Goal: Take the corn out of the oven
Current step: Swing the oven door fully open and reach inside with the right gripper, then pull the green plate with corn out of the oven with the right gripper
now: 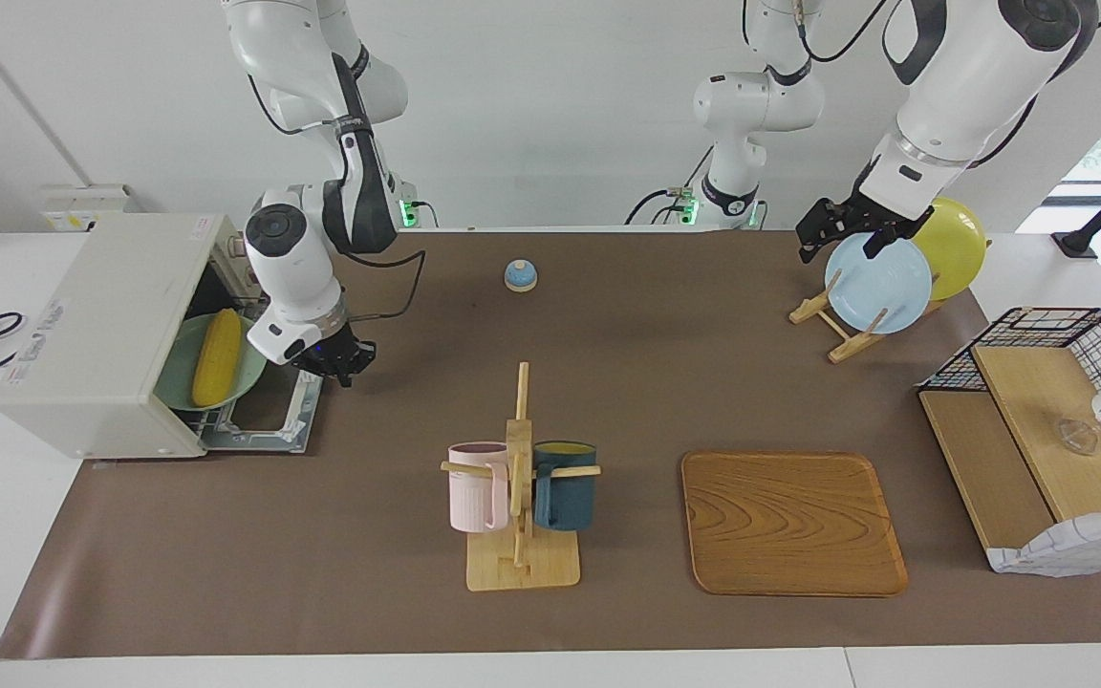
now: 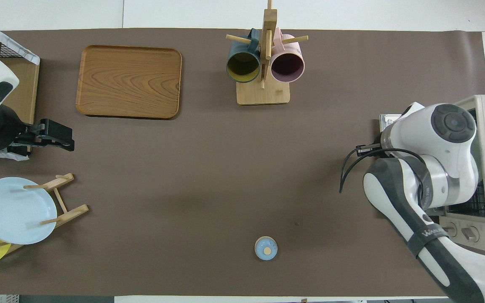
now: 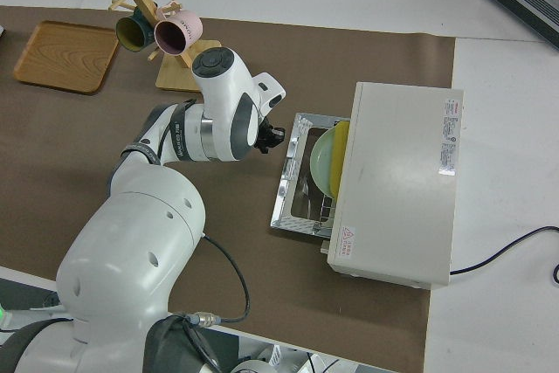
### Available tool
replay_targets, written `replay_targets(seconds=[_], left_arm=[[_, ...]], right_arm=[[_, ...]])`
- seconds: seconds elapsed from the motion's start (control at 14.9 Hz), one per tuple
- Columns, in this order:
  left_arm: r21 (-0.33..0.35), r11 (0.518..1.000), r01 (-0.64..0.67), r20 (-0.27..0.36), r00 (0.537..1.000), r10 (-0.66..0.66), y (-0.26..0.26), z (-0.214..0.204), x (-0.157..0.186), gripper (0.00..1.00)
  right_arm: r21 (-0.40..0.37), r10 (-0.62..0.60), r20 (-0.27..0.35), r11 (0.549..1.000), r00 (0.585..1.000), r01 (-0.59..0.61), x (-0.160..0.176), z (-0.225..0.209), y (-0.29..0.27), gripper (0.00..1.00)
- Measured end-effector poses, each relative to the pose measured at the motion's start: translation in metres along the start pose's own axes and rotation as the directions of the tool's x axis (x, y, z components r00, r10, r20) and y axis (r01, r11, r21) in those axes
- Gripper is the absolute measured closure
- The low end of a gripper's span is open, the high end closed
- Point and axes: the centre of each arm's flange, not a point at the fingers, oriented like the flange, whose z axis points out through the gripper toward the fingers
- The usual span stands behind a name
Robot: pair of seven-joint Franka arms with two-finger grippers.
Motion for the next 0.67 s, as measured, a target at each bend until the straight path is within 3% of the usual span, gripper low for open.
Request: replay_targets(seconds=[0.2, 0.4, 0.67], left_arm=[[0.000, 1.000, 0.000, 0.000, 1.000, 0.000, 0.000, 0.000, 0.000, 0.00], [0.000, 1.000, 0.000, 0.000, 1.000, 0.000, 0.000, 0.000, 0.000, 0.00], [0.000, 1.000, 0.000, 0.000, 1.000, 0.000, 0.000, 0.000, 0.000, 0.00]], right_arm=[[0.009, 0.074, 0.057, 0.997, 0.996, -0.074, -0.006, -0.046, 0.054, 0.75], [0.017, 0.111, 0.067, 0.994, 0.992, -0.112, -0.016, -0.048, 0.091, 0.74], [0.018, 0.081, 0.057, 0.996, 0.995, -0.082, -0.020, -0.028, 0.087, 0.74]])
